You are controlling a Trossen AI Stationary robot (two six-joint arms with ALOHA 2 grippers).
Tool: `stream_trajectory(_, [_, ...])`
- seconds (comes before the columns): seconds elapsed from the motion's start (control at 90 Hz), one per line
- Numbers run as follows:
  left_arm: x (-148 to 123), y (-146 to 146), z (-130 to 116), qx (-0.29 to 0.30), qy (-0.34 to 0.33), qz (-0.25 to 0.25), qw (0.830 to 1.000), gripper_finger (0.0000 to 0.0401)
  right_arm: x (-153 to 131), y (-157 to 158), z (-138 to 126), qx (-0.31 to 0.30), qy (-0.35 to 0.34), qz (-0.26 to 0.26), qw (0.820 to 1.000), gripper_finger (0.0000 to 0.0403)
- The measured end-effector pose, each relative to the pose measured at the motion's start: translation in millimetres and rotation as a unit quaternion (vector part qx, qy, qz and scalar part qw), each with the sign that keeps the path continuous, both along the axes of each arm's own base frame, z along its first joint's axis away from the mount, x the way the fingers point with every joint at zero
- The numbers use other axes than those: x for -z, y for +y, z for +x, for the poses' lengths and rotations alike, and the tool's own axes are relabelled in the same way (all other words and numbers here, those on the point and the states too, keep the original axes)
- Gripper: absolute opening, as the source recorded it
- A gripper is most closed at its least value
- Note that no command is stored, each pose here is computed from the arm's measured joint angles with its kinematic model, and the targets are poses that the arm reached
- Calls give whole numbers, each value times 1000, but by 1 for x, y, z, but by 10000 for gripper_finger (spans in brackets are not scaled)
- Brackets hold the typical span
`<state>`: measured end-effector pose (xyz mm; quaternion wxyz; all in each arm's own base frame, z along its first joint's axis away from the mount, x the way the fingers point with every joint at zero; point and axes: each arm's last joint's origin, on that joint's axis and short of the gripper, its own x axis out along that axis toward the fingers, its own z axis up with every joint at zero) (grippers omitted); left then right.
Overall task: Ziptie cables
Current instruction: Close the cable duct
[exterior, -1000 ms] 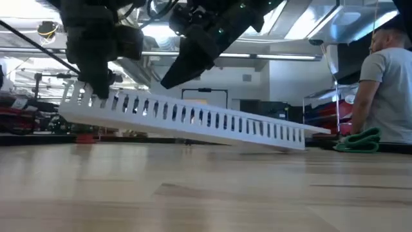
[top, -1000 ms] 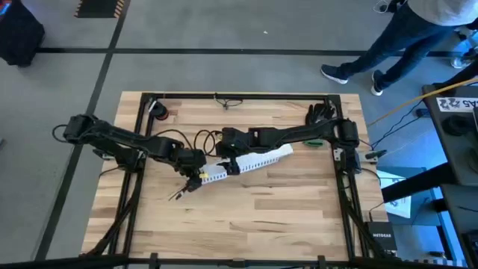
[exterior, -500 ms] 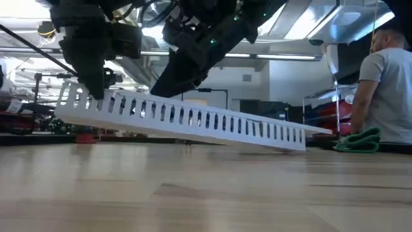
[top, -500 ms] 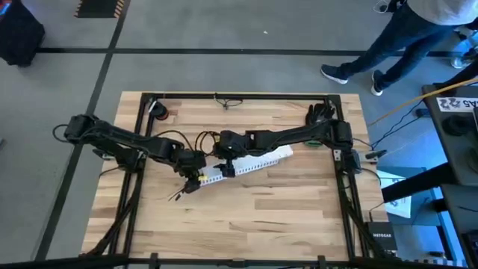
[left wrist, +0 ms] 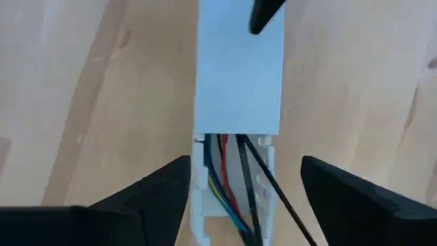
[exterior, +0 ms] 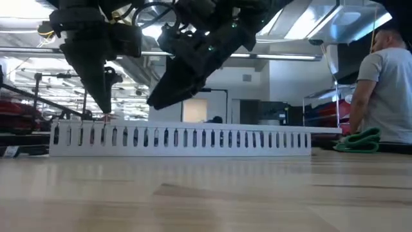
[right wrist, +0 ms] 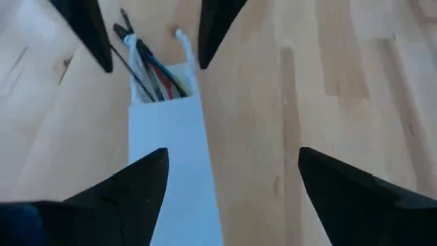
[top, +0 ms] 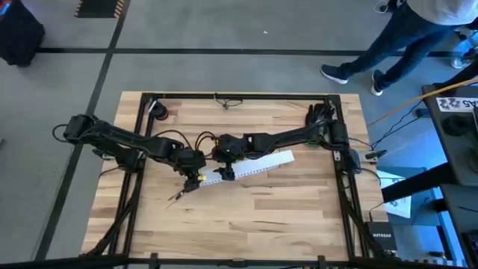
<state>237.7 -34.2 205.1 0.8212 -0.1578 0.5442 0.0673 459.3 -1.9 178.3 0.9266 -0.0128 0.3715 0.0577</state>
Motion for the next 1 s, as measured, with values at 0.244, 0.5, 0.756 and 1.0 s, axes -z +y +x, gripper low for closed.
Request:
stream_trajectory(0.244, [0,0,1,0,-3,0,1000,265,1,-1,0,10,4,-7,1000,319])
stream_trajectory(0.5, [0,0,1,-3,-4,4,1000,265,1,-2,0,33,4,-4,999,319])
stream_trajectory(0.756, [0,1,1,-16,-7,10,1000,265,1,-2,0,40,4,-8,999,319])
stream_trajectory(1.0, [0,2,2,-36,-7,1,999,266,1,-2,0,39,4,-9,999,319])
